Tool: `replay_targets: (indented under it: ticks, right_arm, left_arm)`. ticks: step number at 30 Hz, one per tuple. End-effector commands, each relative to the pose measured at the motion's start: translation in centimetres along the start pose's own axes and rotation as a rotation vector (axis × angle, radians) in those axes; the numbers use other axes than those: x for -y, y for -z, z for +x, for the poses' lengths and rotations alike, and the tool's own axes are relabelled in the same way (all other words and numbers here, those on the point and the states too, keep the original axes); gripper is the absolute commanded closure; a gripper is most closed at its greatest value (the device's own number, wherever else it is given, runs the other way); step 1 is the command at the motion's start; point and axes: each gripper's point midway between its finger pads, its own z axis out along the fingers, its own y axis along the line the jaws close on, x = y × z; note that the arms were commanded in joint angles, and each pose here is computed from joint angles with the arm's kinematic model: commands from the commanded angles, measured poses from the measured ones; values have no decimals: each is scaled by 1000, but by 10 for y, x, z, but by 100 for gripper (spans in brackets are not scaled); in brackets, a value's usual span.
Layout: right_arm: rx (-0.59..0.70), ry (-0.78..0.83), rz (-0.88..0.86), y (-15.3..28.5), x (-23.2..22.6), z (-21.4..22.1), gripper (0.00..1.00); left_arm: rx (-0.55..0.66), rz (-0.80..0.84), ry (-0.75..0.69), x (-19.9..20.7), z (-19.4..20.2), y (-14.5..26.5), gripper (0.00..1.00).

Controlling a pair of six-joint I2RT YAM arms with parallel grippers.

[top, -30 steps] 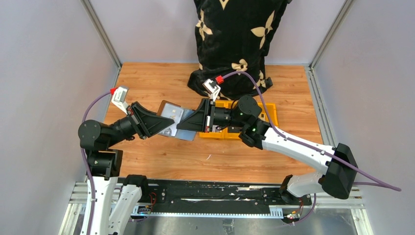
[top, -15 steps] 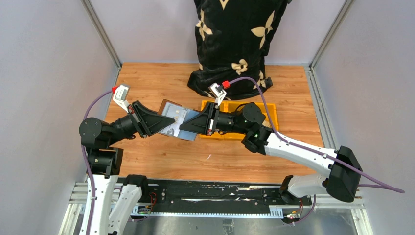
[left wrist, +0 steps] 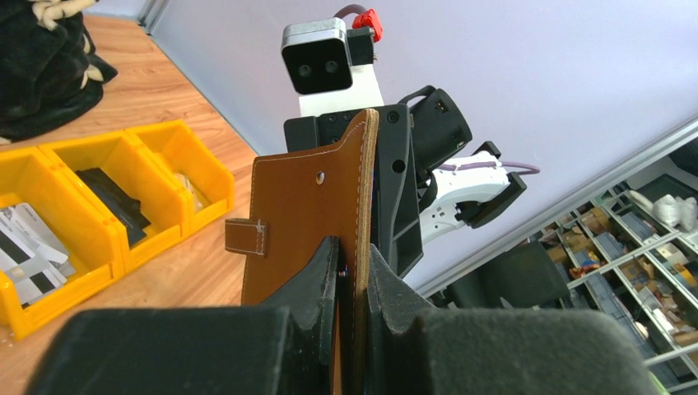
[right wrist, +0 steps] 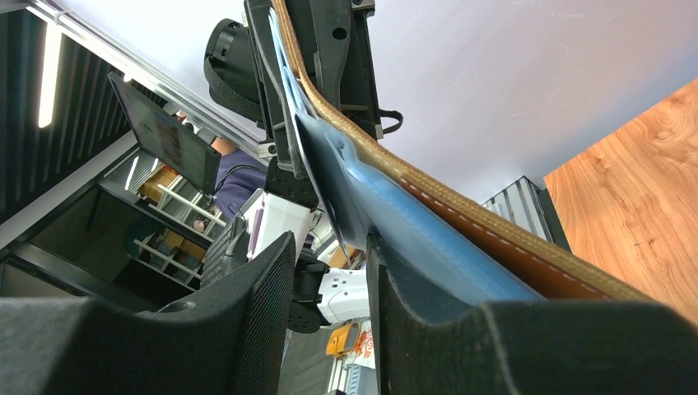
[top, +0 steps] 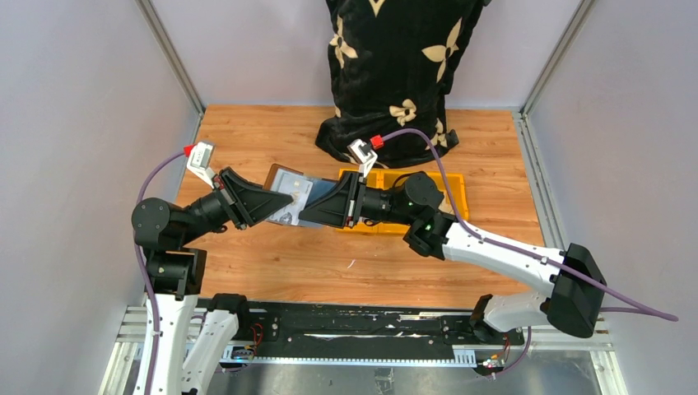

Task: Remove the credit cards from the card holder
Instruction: Remove the credit card from the card holder.

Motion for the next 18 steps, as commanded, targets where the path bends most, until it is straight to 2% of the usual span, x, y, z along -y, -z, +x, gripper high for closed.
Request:
replay_targets:
  ticks: [1,4,9,11,13,15,17,18]
  right_arm:
    - [30,0,-10,-12,-2,-10,59]
    - [42,-12,-31,-14,-3,-13,64]
    - [93,-33,-84,-12,-12,-26,81]
    - [100,-30,-98,-12,-15,-29,80]
    - [93,-24,-113,-14,-20,-31,71]
    - [82,-23,-125,-15,-23,-31,67]
    - [79,-24,-127,-17,-23,-31,70]
    - [80,-25,-126,-18,-23,-31,79]
  left_arm:
    - [-7,56,-66,26,-2,4,100]
    - [-14,56,-64,25,1,5,100]
    - [-21,57,-70,25,3,6,100]
    - [-25,59,-76,25,4,6,100]
    - [-28,57,-96,25,6,7,100]
    - [-34,39,-99,21,8,8,100]
    - [-34,33,-102,19,9,8,99]
    - [-35,32,-102,18,9,8,99]
